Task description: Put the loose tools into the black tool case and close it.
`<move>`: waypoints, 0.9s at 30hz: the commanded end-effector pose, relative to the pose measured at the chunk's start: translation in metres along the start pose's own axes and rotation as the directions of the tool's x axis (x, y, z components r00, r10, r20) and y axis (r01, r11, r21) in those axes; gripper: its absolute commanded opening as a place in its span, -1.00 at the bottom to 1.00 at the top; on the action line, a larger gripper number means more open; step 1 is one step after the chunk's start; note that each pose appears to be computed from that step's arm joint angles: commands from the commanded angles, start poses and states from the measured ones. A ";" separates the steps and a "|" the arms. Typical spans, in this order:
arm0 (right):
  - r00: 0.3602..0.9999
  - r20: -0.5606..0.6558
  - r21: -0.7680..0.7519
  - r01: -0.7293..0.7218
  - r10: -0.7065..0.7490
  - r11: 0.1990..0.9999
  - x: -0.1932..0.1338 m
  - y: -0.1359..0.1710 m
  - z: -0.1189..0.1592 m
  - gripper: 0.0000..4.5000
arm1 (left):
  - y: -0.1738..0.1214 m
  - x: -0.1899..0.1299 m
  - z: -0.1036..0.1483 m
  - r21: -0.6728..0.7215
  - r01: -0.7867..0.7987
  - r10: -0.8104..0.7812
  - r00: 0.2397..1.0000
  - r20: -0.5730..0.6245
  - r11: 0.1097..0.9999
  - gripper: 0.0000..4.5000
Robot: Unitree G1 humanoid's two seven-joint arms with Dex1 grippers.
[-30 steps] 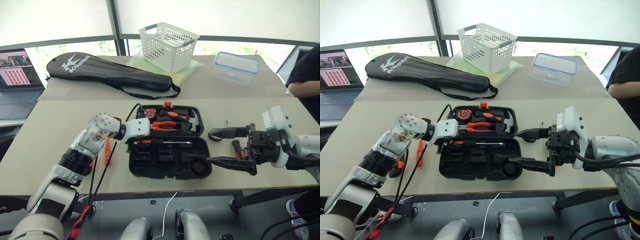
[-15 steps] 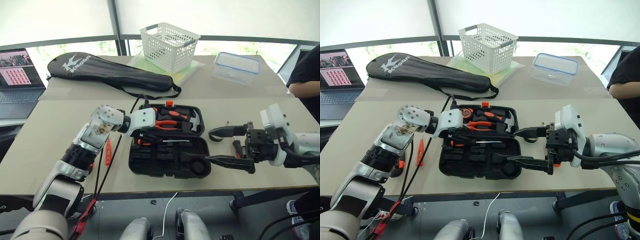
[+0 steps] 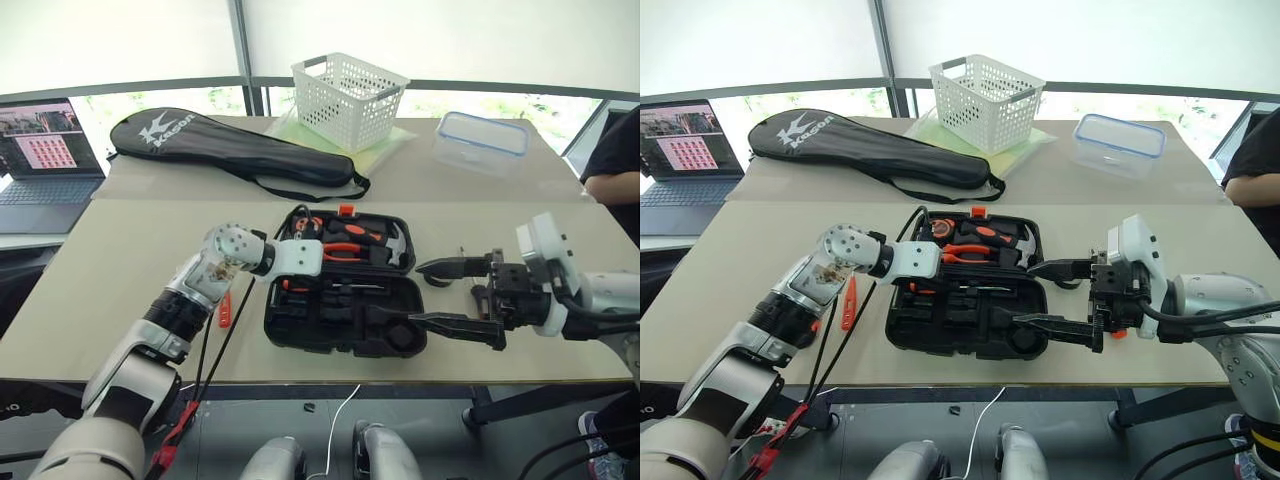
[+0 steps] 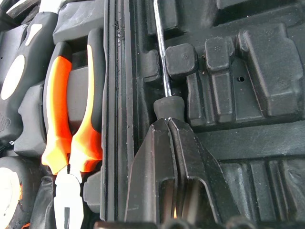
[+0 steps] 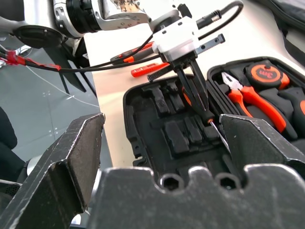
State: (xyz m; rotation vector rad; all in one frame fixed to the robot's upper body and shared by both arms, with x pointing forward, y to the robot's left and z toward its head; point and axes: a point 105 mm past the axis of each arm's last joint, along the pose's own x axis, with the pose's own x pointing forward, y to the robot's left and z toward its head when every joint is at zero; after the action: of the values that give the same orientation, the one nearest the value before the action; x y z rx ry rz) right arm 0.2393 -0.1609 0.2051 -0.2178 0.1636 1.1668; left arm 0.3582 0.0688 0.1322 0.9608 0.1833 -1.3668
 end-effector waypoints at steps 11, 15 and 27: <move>0.716 -0.138 0.145 0.698 -0.684 0.702 -0.076 -0.048 -0.068 1.00 | -0.009 -0.136 0.086 -0.410 0.187 0.070 0.841 0.536 0.893 0.66; 0.639 -0.209 0.177 0.769 -0.740 0.614 -0.063 -0.052 -0.105 1.00 | -0.032 -0.139 0.086 -0.400 0.239 -0.002 0.860 0.510 0.885 0.99; 0.507 -0.224 0.259 0.854 -0.832 0.450 -0.051 -0.075 -0.142 0.58 | -0.033 -0.143 0.084 -0.362 0.168 0.027 0.879 0.477 0.917 1.00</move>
State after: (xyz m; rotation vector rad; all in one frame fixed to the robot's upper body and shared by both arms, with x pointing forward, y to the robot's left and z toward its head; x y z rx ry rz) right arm 0.2865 -0.2682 0.0808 -0.0001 0.3044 0.0954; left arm 0.2610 0.1195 0.2522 0.2196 0.1525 -1.5309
